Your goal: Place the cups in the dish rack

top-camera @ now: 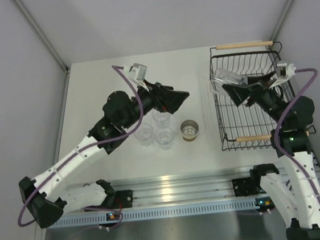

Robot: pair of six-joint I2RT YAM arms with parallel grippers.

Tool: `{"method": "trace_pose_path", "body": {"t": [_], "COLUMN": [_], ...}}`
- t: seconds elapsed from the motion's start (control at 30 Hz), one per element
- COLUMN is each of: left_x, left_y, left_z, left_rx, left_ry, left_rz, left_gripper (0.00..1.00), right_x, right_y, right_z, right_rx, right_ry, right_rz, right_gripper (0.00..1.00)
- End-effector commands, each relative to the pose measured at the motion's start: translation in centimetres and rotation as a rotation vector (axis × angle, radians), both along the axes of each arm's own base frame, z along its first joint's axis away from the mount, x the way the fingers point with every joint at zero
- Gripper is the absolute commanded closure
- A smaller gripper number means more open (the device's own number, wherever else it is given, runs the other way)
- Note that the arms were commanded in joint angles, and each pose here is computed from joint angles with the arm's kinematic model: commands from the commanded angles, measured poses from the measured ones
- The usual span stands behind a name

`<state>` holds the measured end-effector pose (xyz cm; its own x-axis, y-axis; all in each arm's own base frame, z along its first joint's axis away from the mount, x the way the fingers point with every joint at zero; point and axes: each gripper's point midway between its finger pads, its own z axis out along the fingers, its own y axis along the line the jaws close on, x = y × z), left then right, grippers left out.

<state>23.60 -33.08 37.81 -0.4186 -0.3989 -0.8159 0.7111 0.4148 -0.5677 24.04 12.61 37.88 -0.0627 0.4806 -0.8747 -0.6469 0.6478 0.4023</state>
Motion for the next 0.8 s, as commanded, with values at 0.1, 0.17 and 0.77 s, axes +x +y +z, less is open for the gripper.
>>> {"method": "trace_pose_path", "body": {"t": [0.1,0.17,0.77], "left_x": [1.6,2.0,8.3], "left_y": [4.3,5.0,12.2], "left_z": [1.4,1.9,-2.5], "left_rx": [0.290,0.311,0.394], "left_ry": [-0.065,-0.055,0.000], "left_rz": [0.144,0.122,0.223], "left_gripper": [0.01,0.01,0.01], "right_x": [2.5,3.2,4.8], "right_y": [-3.3,-3.8,-11.1], "right_z": [1.5,1.4,-13.7], "right_rx": [-0.173,-0.203,-0.588], "right_ry": [0.082,0.150,0.816], "right_rz": [-0.220,-0.242,-0.579], "right_gripper": [1.00,1.00,1.00]}}
